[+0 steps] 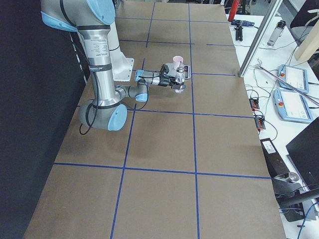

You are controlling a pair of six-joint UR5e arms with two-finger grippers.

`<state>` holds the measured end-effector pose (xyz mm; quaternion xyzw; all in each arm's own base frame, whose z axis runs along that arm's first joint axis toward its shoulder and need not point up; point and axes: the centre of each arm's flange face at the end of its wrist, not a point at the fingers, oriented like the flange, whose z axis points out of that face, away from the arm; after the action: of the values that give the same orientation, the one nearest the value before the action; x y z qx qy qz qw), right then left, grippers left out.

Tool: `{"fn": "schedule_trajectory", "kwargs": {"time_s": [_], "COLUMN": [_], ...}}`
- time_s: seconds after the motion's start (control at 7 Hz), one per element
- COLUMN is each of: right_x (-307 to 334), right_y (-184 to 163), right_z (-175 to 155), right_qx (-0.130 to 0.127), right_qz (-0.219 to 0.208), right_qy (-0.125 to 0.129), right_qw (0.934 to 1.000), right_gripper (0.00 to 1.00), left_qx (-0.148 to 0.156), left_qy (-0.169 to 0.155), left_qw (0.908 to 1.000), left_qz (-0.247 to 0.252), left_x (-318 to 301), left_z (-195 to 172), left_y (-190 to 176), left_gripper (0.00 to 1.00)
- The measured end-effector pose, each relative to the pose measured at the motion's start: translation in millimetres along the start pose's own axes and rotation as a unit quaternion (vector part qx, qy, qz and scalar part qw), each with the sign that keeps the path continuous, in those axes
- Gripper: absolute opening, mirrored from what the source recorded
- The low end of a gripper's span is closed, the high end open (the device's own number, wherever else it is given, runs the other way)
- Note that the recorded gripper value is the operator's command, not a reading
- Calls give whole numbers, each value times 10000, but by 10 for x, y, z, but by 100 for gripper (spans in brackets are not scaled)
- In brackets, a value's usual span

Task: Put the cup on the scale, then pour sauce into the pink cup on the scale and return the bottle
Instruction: 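Lift the bottle with the right gripper toward the pink cup, then tilt the bottle spout down over the pink cup with the right gripper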

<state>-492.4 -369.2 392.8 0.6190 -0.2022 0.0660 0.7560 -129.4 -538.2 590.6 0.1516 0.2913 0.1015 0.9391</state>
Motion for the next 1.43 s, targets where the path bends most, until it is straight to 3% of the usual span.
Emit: {"fn": "schedule_trajectory", "kwargs": {"time_s": [0.29,0.57,1.0,1.43], "right_x": [-243,-333,-420,-594], "right_y": [-218,-428,-788,-959], "right_z": [58,28,-83,-102], "right_qx": [-50,-199,-451,-365], "right_qz": [-695,-1432,-2390,-2957], "right_qy": [250,486,759,1155], "right_qw": [9973,9883,9670,9476], "right_gripper": [0,0,0,0], "left_qx": [-43,-101,-209,-261], "left_qy": [11,30,60,74], "left_qw": [10000,9999,9996,9994], "left_qz": [-33,-80,-164,-203], "left_x": [-16,-48,-102,-126], "left_z": [34,90,195,243], "left_y": [40,88,204,238], "left_gripper": [100,100,100,100]}}
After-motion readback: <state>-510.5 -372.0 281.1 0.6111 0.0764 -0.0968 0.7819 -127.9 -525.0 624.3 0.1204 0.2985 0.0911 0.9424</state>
